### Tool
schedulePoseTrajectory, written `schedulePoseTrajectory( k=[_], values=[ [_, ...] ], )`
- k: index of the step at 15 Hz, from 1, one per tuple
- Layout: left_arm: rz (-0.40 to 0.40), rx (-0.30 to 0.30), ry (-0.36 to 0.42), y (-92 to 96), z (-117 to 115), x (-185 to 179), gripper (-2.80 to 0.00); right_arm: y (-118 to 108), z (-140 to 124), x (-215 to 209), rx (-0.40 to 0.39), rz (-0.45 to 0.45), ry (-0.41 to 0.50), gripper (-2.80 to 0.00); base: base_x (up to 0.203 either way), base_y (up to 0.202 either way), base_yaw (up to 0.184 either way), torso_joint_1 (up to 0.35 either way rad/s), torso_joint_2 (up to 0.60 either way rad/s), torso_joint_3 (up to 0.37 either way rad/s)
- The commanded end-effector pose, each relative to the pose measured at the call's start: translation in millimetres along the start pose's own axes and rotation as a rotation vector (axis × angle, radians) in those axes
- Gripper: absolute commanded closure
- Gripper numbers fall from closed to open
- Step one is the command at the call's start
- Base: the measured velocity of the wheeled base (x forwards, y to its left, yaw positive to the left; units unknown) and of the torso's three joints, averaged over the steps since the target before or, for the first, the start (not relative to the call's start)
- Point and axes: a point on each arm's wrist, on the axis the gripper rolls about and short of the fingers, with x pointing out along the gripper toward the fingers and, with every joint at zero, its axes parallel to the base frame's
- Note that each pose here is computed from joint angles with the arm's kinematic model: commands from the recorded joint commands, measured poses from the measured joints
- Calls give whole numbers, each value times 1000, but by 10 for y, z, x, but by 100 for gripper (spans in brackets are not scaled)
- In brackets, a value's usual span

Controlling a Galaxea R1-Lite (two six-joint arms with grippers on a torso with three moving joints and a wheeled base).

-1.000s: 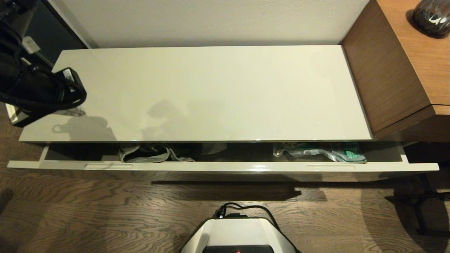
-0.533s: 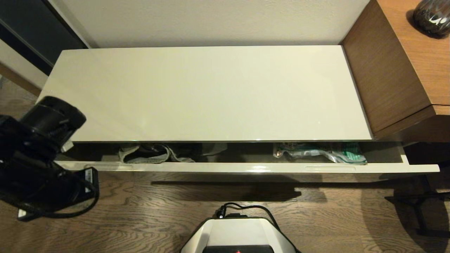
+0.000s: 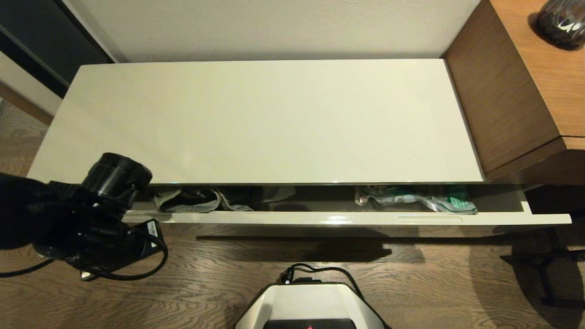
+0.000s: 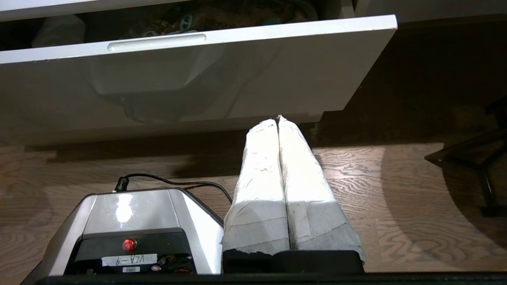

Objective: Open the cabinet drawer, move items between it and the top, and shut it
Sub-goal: Close the drawer

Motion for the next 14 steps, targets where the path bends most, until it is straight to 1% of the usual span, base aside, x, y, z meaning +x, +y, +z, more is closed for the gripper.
schedulePoseTrajectory(
  k=[1,3,4,6,8,10,12,14],
  values=[
    [0,-30,-14,-86,140,71,0,0,-1,1,1,0,2,0,0,0,0,0,0,0],
    [-19,-71,-56,-146,381,3,0,0,2,1,1,0,0,0,0,0,0,0,0,0],
    [-14,-81,-58,-158,461,-11,0,0,-3,2,1,0,2,0,0,0,0,0,0,0],
    [-19,-109,-93,-216,718,-107,0,0,2,1,1,0,0,0,0,0,0,0,0,0],
    [-10,-109,-104,-247,888,-191,0,0,0,1,1,0,1,0,0,0,0,0,0,0],
    [-3,-101,-103,-264,969,-252,0,0,2,1,1,0,0,0,0,0,0,0,0,0],
    [-2,-96,-95,-269,968,-272,0,0,-3,2,1,0,2,0,0,0,0,0,0,0],
    [-15,-85,-95,-238,914,-425,0,0,-2,2,1,0,2,0,0,0,0,0,0,0]
  ],
)
